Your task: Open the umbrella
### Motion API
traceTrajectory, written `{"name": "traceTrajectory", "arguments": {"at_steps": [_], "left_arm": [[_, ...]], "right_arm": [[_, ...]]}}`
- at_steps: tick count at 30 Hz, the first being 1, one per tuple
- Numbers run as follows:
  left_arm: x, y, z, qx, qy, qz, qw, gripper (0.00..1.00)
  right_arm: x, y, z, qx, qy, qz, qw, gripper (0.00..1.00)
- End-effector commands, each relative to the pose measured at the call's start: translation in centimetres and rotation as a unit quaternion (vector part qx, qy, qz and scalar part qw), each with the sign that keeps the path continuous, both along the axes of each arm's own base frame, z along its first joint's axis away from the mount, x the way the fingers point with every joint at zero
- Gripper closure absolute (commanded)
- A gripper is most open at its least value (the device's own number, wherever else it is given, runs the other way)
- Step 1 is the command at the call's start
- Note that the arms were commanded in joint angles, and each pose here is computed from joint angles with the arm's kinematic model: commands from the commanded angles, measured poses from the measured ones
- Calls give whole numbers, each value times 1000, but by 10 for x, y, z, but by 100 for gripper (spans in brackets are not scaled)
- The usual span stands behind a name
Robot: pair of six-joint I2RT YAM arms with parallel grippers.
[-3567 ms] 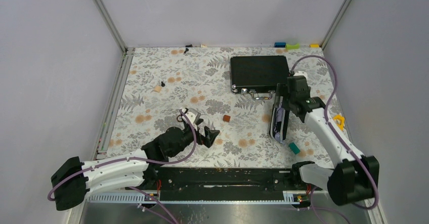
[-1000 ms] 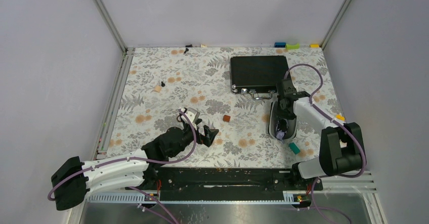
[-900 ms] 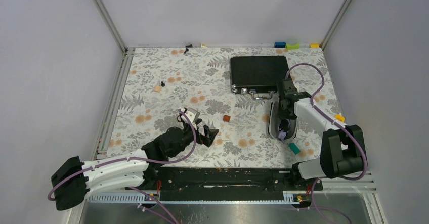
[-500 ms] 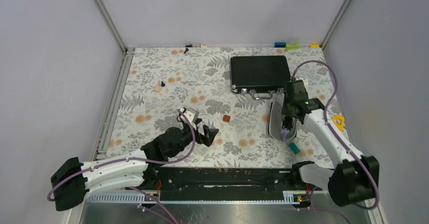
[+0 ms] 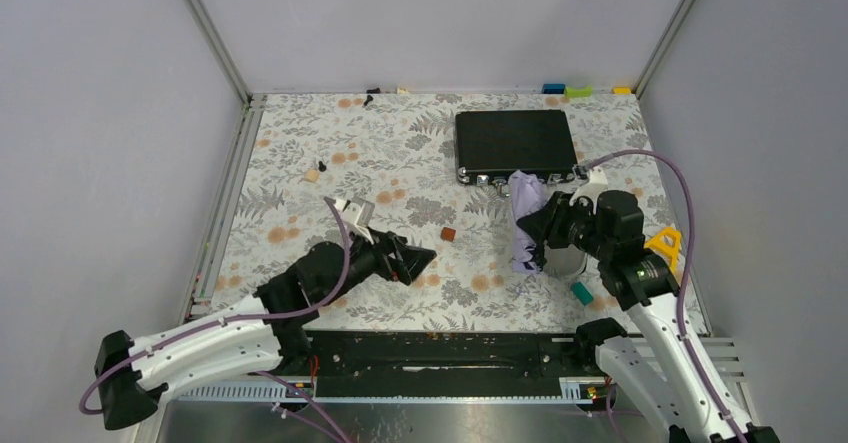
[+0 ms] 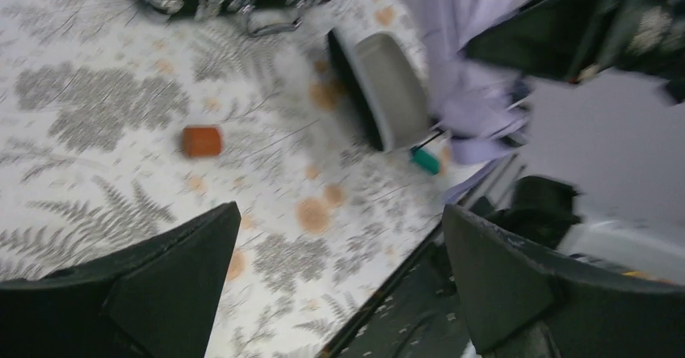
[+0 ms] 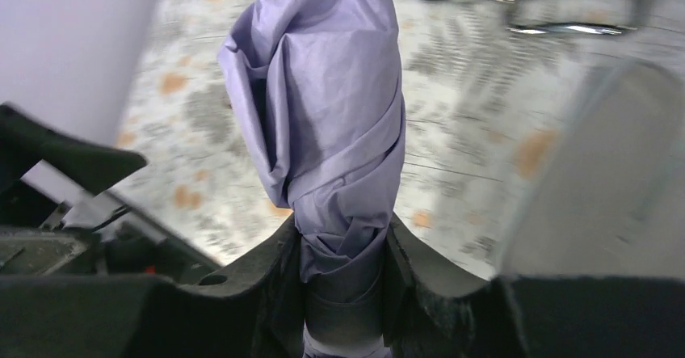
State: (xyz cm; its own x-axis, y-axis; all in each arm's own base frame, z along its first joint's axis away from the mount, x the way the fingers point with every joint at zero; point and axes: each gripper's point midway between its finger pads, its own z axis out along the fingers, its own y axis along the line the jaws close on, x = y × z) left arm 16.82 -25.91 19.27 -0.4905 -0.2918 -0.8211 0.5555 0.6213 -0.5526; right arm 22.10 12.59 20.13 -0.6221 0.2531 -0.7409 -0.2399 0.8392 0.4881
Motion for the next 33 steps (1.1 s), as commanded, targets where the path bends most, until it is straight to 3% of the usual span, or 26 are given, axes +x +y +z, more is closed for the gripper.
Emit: {"name": "traceTrajectory", "arguments": {"at_steps": [1,6,9,11,14,17,20,27,33], "left_arm": [[-19,-11,71,-37,23,-59,997,1],[-23,-21,108,-18,27,-130,991,1],[-13,-22,124,-35,27,-171,984,1],[-3,-19,126,-28,20,-154,988,1],[1,-13,138,-44,-41,-144,988,1],[-17,-2,160,-99,-155,-160,970,1],[-32,9,174,-136,-205,-165,955,1],[-33,-2,164,-135,-160,-196,958,1],[-20,4,158,-136,-133,-167,967,1]], "right_arm": [[-15,68,57,144,-75,159,974,100],[-40,120,80,145,-147,267,941,100],[-52,143,101,189,-176,307,916,100],[-56,151,114,216,-199,318,901,100],[-58,157,132,253,-225,318,885,100],[-64,164,145,278,-234,341,867,100],[-72,173,153,291,-235,368,852,100],[-87,196,156,293,-243,407,830,100],[-100,212,155,288,-243,431,820,100]]}}
